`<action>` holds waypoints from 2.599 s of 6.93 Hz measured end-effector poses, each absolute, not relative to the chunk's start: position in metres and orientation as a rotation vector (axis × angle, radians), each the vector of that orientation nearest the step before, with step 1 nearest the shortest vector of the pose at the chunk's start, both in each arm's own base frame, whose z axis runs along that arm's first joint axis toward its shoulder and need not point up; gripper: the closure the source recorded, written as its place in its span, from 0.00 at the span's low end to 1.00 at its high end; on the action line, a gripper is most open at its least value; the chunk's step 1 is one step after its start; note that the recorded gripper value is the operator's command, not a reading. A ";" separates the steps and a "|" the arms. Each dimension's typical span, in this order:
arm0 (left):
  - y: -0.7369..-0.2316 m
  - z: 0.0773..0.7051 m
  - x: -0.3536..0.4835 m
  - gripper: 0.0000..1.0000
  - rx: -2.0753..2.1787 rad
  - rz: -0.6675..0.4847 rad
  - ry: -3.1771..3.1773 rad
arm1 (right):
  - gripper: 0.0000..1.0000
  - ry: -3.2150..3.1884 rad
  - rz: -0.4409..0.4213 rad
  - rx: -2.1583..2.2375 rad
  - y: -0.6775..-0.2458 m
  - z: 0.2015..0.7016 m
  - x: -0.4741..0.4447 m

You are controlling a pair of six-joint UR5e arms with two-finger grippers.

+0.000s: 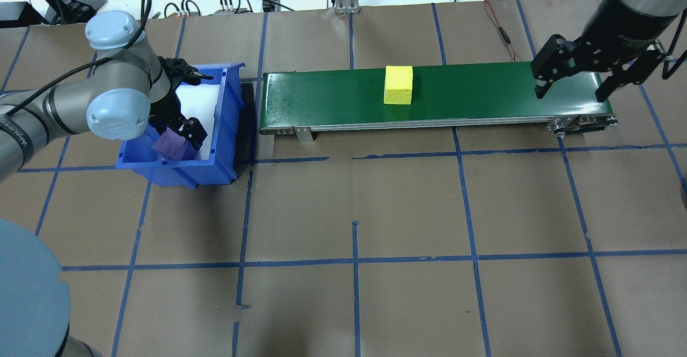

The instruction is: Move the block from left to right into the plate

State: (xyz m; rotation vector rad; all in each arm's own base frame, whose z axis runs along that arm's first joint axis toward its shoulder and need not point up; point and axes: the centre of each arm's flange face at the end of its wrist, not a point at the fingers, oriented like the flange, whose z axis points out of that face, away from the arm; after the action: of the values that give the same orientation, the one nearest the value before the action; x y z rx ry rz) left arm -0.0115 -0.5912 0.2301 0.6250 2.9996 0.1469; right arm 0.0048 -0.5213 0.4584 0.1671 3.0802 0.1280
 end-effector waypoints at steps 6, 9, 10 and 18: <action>-0.599 0.255 -0.012 0.61 0.607 0.054 2.986 | 0.00 2.998 -0.010 0.106 -0.587 0.374 -0.045; -0.602 0.383 -0.038 0.61 0.519 -0.366 3.051 | 0.00 2.917 -0.030 0.074 -0.582 0.350 -0.035; -0.598 0.410 -0.054 0.61 0.503 -0.483 3.107 | 0.00 2.896 -0.039 0.069 -0.582 0.349 -0.033; -0.610 0.316 -0.232 0.07 0.506 -0.478 3.271 | 0.00 2.890 -0.245 0.026 -0.611 0.332 -0.038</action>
State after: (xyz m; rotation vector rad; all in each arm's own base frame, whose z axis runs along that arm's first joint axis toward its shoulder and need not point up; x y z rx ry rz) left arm -0.2321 -0.6102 0.3164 0.5061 3.2705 -0.4780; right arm -0.0385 -0.6110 0.3325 0.0260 2.8900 -0.2454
